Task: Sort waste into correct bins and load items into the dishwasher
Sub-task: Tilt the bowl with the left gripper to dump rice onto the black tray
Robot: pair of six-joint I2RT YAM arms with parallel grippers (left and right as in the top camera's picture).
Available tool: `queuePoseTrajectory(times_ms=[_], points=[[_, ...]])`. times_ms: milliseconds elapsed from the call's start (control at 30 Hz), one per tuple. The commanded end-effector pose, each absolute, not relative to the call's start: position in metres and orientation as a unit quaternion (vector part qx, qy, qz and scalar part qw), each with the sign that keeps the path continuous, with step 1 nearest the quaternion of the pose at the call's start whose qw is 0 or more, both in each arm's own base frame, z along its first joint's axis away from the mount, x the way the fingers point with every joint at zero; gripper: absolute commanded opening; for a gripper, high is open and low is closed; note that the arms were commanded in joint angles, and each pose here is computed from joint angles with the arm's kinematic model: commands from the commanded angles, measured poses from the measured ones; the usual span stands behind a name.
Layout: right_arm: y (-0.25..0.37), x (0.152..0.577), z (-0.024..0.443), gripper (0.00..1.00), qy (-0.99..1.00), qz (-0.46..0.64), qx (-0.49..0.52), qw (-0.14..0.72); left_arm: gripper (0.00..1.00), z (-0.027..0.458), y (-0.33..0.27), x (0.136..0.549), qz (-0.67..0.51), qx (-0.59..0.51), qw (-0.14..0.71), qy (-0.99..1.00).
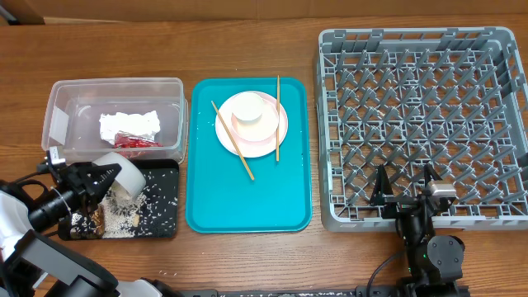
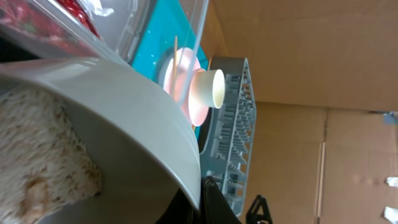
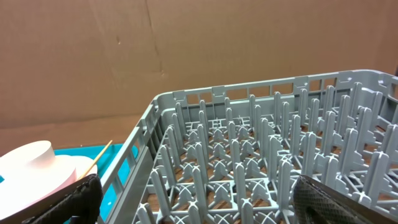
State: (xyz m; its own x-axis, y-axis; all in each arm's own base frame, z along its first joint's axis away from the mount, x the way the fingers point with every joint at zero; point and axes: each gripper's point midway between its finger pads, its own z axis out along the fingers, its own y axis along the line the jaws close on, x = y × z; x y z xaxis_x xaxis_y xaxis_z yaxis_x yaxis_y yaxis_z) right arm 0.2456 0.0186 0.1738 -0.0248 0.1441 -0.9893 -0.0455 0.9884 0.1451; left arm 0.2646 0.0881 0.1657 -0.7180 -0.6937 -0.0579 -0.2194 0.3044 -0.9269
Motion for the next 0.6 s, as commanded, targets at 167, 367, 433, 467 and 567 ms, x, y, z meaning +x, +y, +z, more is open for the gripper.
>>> queuePoseTrajectory(times_ms=[167, 367, 433, 467, 567], points=[[0.017, 0.246, 0.172, 1.0, 0.711, 0.064, 0.035, 0.699, 0.04, 0.185, 0.081, 0.267, -0.535, -0.286, 0.258, 0.752], [0.017, 0.246, 0.172, 1.0, 0.711, 0.064, 0.035, 0.699, 0.04, 0.189, 0.078, 0.265, -0.539, -0.274, 0.267, 0.751], [0.017, 0.246, 0.172, 1.0, 0.711, 0.064, 0.035, 0.699, 0.04, 0.191, 0.075, 0.264, -0.547, -0.283, 0.257, 0.745], [0.017, 0.246, 0.172, 1.0, 0.711, 0.064, 0.035, 0.699, 0.04, 0.193, 0.072, 0.262, -0.552, -0.284, 0.252, 0.742], [0.017, 0.246, 0.172, 1.0, 0.711, 0.064, 0.035, 0.699, 0.04, 0.196, 0.07, 0.261, -0.55, -0.263, 0.266, 0.747]])
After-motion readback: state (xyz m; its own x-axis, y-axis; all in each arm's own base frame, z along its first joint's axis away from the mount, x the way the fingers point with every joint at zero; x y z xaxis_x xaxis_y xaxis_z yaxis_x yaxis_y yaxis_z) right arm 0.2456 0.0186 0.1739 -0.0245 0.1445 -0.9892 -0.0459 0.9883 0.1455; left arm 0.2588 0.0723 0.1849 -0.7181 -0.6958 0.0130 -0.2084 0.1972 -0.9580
